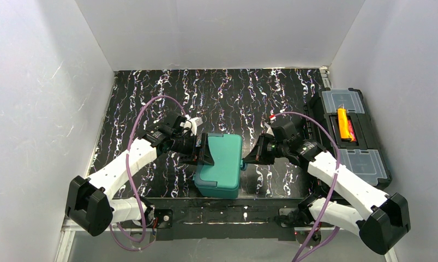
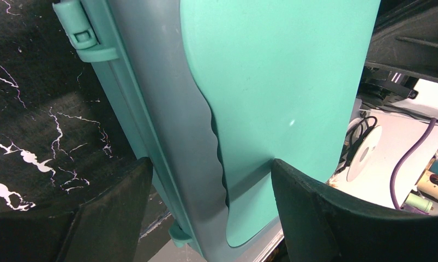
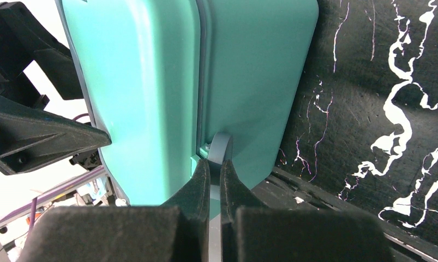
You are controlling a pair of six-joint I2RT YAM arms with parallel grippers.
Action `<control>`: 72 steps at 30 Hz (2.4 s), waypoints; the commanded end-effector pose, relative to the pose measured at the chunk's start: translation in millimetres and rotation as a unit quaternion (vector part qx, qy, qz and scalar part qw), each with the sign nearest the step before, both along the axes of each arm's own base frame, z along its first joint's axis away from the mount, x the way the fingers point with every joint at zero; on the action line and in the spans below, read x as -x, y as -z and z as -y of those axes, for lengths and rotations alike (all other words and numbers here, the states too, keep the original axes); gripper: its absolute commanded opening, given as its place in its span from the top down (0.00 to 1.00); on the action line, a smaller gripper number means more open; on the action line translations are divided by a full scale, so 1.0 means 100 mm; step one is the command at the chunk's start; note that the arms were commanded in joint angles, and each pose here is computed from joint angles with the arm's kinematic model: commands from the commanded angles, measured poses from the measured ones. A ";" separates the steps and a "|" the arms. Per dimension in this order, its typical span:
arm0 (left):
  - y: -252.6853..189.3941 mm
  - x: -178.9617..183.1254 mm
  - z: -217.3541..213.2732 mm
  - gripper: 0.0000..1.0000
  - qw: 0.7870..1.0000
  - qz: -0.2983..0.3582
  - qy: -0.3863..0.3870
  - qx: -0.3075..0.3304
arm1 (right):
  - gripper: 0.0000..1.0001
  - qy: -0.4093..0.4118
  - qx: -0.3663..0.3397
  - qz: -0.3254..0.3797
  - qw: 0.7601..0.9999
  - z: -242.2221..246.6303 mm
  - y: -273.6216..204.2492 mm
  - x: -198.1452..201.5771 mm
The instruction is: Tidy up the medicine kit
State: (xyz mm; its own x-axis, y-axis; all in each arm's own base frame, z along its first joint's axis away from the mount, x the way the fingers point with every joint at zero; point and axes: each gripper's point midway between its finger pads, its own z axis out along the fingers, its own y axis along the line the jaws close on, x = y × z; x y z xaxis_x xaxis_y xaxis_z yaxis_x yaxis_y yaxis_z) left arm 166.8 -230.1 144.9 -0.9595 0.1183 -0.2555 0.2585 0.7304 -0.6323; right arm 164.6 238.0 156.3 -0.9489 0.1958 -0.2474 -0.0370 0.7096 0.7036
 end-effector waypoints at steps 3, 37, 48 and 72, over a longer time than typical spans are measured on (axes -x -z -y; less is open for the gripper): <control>0.15 0.02 -0.04 0.23 1.000 -0.001 0.006 -0.025 | 0.99 -0.039 -0.080 0.076 0.993 -0.25 -0.71 -0.06; 0.18 -0.06 0.00 0.24 0.999 -0.008 0.010 -0.044 | 0.99 -0.024 0.037 0.050 0.998 0.16 -0.05 0.10; 0.22 -0.08 0.01 0.24 0.999 -0.012 0.009 -0.051 | 0.99 -0.024 0.018 0.077 0.997 0.14 -0.33 0.08; 0.25 -0.04 0.00 0.24 0.999 -0.009 0.012 -0.052 | 0.96 -0.040 -0.062 0.064 0.995 -0.14 -0.60 0.07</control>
State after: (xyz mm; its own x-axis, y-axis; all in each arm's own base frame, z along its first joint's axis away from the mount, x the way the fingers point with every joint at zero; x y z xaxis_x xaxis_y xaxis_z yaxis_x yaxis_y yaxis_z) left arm 171.8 -244.0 140.3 -0.9615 0.1498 -0.2303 0.2655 0.7215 -0.6394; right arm 154.4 215.0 151.7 -0.9426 0.1772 -0.2829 -0.0368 0.7871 0.6157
